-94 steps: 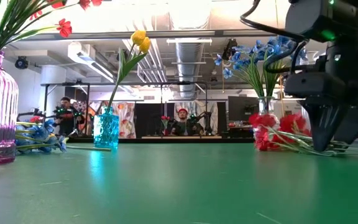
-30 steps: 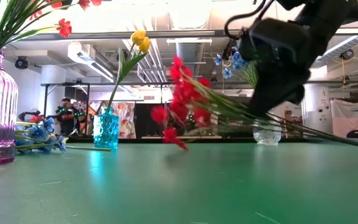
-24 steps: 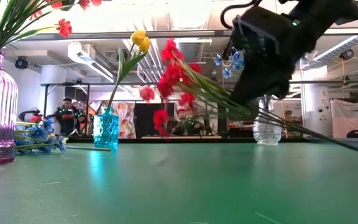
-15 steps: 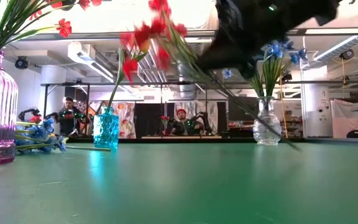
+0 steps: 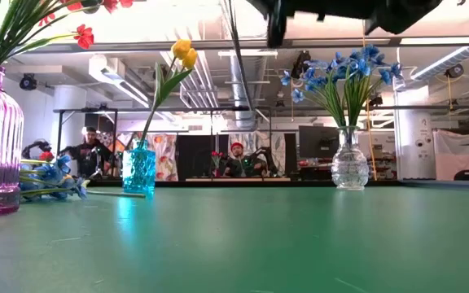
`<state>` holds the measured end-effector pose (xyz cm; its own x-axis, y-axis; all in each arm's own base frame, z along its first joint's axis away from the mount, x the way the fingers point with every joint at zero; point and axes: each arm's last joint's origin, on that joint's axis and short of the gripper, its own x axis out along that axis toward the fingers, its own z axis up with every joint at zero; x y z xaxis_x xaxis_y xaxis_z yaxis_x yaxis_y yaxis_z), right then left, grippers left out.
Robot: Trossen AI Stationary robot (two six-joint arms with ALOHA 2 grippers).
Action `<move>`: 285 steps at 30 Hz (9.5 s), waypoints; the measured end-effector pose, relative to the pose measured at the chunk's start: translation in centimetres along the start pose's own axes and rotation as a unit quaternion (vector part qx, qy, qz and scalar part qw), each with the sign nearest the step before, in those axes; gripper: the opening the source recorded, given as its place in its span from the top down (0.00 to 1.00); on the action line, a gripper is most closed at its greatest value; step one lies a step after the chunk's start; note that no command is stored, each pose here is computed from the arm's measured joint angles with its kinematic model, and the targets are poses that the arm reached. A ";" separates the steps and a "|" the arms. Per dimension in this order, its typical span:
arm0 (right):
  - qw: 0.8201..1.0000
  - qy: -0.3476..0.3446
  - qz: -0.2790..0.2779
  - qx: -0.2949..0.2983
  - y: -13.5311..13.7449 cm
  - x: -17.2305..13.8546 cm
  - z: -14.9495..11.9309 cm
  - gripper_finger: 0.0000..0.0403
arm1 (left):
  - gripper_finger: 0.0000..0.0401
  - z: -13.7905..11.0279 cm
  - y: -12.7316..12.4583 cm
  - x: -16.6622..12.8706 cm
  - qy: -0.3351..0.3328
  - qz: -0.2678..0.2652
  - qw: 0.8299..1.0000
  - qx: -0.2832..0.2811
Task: Sort flowers into vase by color
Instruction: Put the red flowers into the purple vase
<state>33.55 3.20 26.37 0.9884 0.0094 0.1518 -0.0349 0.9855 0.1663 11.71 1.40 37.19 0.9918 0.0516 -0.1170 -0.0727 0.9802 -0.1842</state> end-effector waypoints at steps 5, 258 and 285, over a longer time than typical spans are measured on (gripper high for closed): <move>0.994 -0.060 0.088 -0.005 0.9 0.0 0.8 0.96 | 0.47 0.0 0.0 0.0 0.000 0.000 1.000 0.002; 0.986 -0.020 0.082 -0.143 7.2 18.1 -10.7 0.83 | 0.64 -14.4 -12.8 -2.4 0.352 -0.048 0.935 0.002; 0.988 0.048 0.064 -0.132 8.6 17.5 -8.1 0.76 | 0.64 -14.5 -12.7 -2.4 0.356 -0.039 0.934 0.001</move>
<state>51.73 13.26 22.58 0.9882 0.1405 0.0609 -0.1334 0.9850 -0.1092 8.69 -13.94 25.70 0.6729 -0.1603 -0.7222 -0.0015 0.9760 -0.2180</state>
